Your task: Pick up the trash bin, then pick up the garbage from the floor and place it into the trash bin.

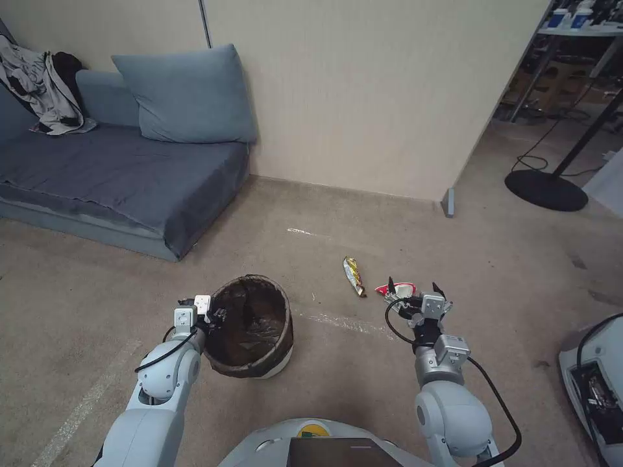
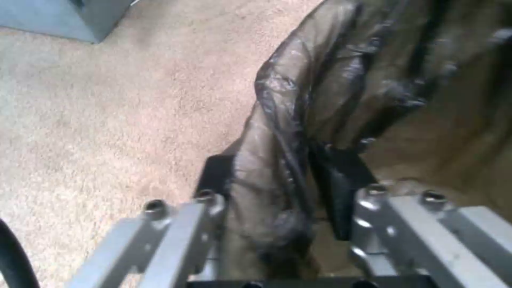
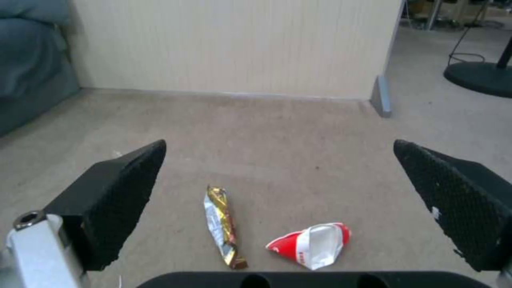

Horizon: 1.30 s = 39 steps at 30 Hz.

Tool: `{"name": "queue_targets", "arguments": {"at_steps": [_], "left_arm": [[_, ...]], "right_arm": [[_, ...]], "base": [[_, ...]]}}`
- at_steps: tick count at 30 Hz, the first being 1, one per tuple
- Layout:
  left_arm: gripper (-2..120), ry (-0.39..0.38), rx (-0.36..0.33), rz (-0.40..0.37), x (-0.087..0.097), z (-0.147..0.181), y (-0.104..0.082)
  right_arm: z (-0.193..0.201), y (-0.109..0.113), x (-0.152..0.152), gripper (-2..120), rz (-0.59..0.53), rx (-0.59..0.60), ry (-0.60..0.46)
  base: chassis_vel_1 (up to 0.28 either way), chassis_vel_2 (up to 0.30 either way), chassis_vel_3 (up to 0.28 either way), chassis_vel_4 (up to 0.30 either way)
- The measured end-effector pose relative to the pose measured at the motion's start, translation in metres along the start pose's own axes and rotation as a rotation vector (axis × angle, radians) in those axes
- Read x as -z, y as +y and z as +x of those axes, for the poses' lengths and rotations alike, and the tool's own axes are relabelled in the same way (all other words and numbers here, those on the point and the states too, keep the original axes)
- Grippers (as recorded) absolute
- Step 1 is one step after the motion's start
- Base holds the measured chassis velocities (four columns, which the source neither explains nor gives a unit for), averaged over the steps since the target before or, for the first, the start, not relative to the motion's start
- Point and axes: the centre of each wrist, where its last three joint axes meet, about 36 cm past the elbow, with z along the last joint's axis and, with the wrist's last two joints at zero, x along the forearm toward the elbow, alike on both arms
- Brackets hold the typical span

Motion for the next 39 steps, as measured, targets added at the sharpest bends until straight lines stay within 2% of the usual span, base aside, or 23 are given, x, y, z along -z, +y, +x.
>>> {"name": "queue_targets", "arguments": {"at_steps": [4,11,18,23,25,26,29,39], "left_arm": [[11,-0.007,0.000,0.002,0.002,0.002,0.000],[9,-0.011,0.006,0.005,0.003,0.005,0.001],[5,-0.050,0.018,0.011,0.013,0.020,0.006],[5,-0.127,0.024,0.037,0.028,0.047,0.012],[5,-0.181,0.021,0.049,0.034,0.062,0.013],[5,-0.181,0.021,0.049,0.034,0.062,0.013],[3,-0.273,0.027,0.053,0.042,0.083,0.014],[3,-0.415,0.060,0.055,0.049,0.118,0.007]], "right_arm": [[-0.001,0.000,0.000,100,0.000,-0.001,-0.001],[-0.001,0.001,0.000,100,-0.001,-0.002,0.003],[-0.001,0.000,0.003,100,-0.001,-0.003,0.002],[-0.001,-0.001,0.007,100,-0.001,-0.003,-0.003],[-0.001,-0.002,0.008,100,-0.001,-0.004,-0.007],[-0.001,-0.002,0.008,100,-0.001,-0.004,-0.007],[-0.001,-0.003,0.010,100,-0.002,-0.006,-0.011],[0.005,-0.012,0.015,100,0.006,-0.012,-0.026]], "base": [[0.000,0.000,0.000,0.000],[0.000,0.000,0.000,0.000],[0.000,0.000,0.000,0.000],[0.000,0.000,0.000,0.000],[0.000,0.000,0.000,0.000],[0.000,0.000,0.000,0.000],[0.000,0.000,0.000,0.000],[0.000,0.000,0.000,0.000]]}}
